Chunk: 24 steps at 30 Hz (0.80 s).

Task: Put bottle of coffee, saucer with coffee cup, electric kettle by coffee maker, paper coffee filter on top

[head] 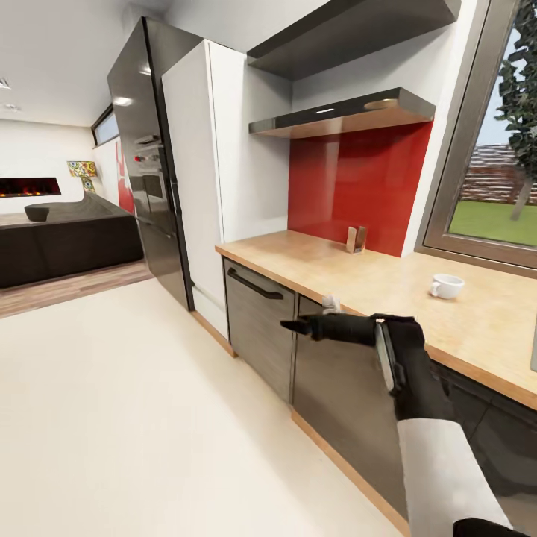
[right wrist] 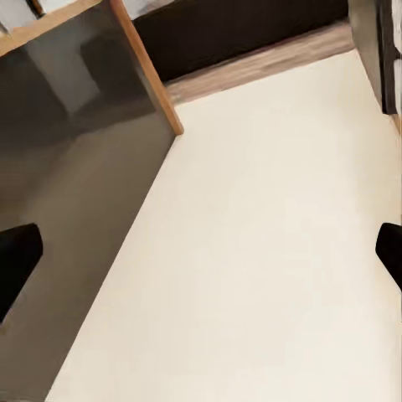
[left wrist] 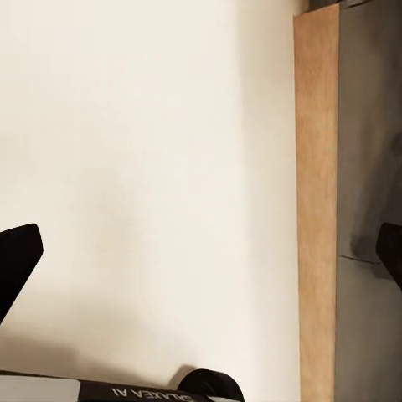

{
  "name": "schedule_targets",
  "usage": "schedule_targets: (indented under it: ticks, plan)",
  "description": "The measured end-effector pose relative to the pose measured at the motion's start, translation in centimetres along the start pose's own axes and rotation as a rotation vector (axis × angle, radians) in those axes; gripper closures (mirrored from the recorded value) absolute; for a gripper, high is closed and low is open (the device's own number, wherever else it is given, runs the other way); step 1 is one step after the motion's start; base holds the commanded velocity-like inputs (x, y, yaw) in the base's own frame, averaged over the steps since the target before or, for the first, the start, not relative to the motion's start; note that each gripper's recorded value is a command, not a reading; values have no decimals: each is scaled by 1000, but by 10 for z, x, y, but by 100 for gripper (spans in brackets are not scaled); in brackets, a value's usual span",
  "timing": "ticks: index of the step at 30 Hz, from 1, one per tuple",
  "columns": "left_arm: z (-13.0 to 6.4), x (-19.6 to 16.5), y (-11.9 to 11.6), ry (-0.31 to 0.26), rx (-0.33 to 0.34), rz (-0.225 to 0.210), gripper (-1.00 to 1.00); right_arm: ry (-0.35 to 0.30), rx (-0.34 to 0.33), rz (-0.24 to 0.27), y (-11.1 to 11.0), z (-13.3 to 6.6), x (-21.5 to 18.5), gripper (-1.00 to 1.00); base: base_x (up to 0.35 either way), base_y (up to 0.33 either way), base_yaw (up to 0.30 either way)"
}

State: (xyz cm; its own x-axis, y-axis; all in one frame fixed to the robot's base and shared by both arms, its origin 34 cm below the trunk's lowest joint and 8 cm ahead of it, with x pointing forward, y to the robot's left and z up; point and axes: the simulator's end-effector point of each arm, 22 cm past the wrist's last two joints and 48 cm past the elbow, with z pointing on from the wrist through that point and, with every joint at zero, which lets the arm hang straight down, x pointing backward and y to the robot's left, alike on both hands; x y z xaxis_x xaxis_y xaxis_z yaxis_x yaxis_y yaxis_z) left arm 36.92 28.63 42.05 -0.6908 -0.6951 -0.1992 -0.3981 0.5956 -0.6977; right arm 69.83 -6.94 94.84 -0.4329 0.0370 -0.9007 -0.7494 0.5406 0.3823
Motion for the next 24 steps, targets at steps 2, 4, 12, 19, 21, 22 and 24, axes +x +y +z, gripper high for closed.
schedule_targets:
  ticks: [2,4,12,19,21,22,24]
  plan:
    - [0,0,0,0,0,0,-100,-68,-11,-67,22,-12,-98,-100,0,0,0]
    - [0,0,0,0,0,0,-100,-111,8,-129,32,-22,-149,-100,0,0,0]
    - [0,0,0,-1,0,1,-100,-208,271,-234,-10,-104,-291,-100,0,0,0]
    - [0,0,0,-1,0,1,-100,-183,638,-200,-107,-225,-328,-100,0,0,0]
    - [0,-1,0,-1,0,1,-100,-136,775,-176,-142,-266,-322,-100,0,0,0]
    - [0,-1,0,-1,0,2,-100,-100,857,-166,-160,-288,-316,-100,0,0,0]
    - [0,-1,0,-1,0,2,-100,-58,938,-155,-175,-309,-309,-100,0,0,0]
